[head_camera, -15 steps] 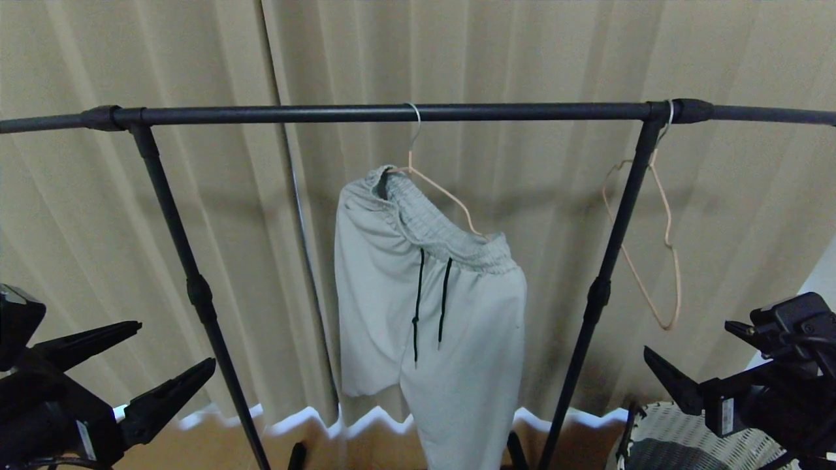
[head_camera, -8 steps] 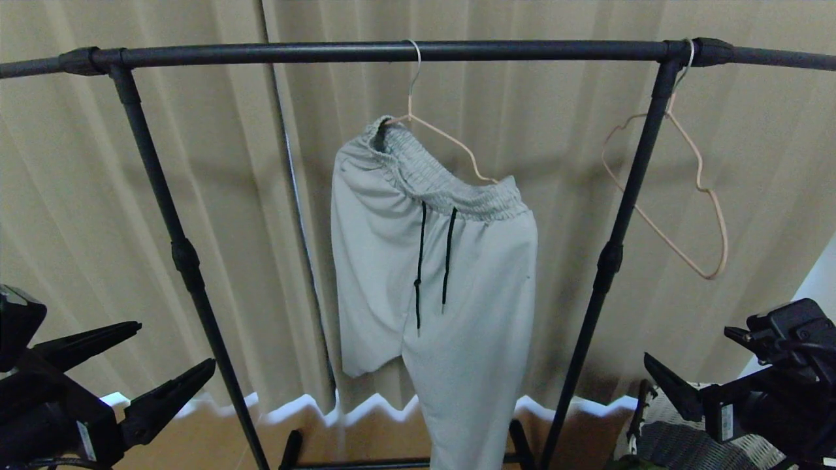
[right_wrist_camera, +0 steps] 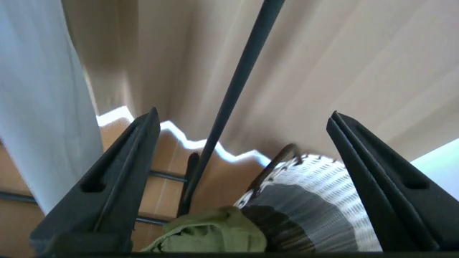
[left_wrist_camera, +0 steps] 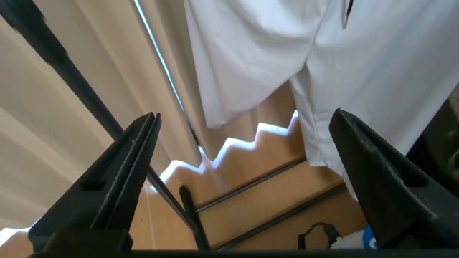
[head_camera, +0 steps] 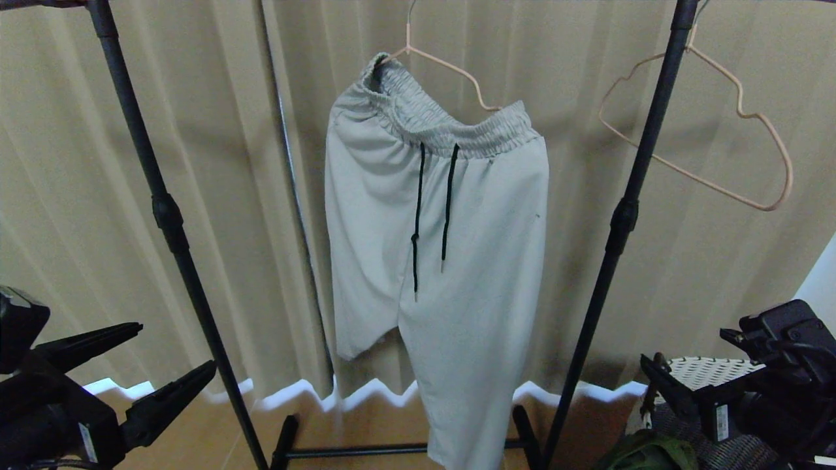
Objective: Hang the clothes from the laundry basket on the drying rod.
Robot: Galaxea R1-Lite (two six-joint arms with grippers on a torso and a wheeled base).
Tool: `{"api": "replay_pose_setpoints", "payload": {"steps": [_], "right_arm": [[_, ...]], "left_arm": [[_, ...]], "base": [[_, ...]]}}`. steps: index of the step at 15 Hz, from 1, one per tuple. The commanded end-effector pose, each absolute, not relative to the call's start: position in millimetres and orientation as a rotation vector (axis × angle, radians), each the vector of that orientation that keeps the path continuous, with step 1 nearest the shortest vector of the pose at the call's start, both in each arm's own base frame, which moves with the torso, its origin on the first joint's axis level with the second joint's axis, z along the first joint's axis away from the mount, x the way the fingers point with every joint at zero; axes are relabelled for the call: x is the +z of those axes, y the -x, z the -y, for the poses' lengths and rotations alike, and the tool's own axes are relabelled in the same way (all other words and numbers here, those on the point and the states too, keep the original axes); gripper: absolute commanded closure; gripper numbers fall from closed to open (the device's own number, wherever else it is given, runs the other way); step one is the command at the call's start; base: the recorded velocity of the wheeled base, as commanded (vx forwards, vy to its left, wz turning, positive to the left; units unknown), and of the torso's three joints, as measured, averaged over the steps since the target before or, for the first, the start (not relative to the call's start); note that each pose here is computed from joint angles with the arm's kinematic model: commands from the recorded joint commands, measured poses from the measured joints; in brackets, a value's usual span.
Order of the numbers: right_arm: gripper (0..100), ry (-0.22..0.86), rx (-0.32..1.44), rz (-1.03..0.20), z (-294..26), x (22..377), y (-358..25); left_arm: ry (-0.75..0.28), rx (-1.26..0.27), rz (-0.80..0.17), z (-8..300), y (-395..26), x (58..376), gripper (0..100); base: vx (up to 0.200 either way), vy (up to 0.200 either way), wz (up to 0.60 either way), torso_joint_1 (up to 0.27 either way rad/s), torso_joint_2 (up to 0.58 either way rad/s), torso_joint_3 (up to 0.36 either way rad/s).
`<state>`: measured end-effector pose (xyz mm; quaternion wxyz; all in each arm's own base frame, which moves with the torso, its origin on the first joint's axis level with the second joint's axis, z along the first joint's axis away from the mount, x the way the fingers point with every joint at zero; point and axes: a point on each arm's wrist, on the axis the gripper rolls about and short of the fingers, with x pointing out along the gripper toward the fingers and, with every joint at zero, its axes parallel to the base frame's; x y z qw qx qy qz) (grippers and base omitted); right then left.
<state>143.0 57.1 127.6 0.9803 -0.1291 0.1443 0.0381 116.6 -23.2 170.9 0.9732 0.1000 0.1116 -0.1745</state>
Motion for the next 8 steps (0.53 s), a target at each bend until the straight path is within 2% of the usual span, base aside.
{"api": "replay_pose_setpoints", "payload": {"steps": [1,5,7,8], "right_arm": [[0,0.258,0.079,-0.298,-57.1,125.5,-142.8],[0,0.290,0.052,-0.357,-50.1,114.9,-140.9],[0,0.387,-0.011,-0.464,-31.8,101.4,-148.3],[0,0.387,-0.011,-0.464,-31.8,101.4,-148.3]], "left_arm": [[-0.208,-0.354,-0.222,23.3,-116.3,171.0,0],[-0.237,-0.362,-0.221,23.3,-113.1,168.0,0],[-0.237,-0.365,-0.228,23.5,-114.0,166.8,0],[-0.237,-0.365,-0.228,23.5,-114.0,166.8,0]], "base": [[0.000,0.000,0.00,-0.032,0.15,0.129],[0.000,0.000,0.00,-0.005,0.02,0.012],[0.000,0.000,0.00,0.000,0.00,0.000],[0.000,0.000,0.00,0.000,0.00,0.000]]}}
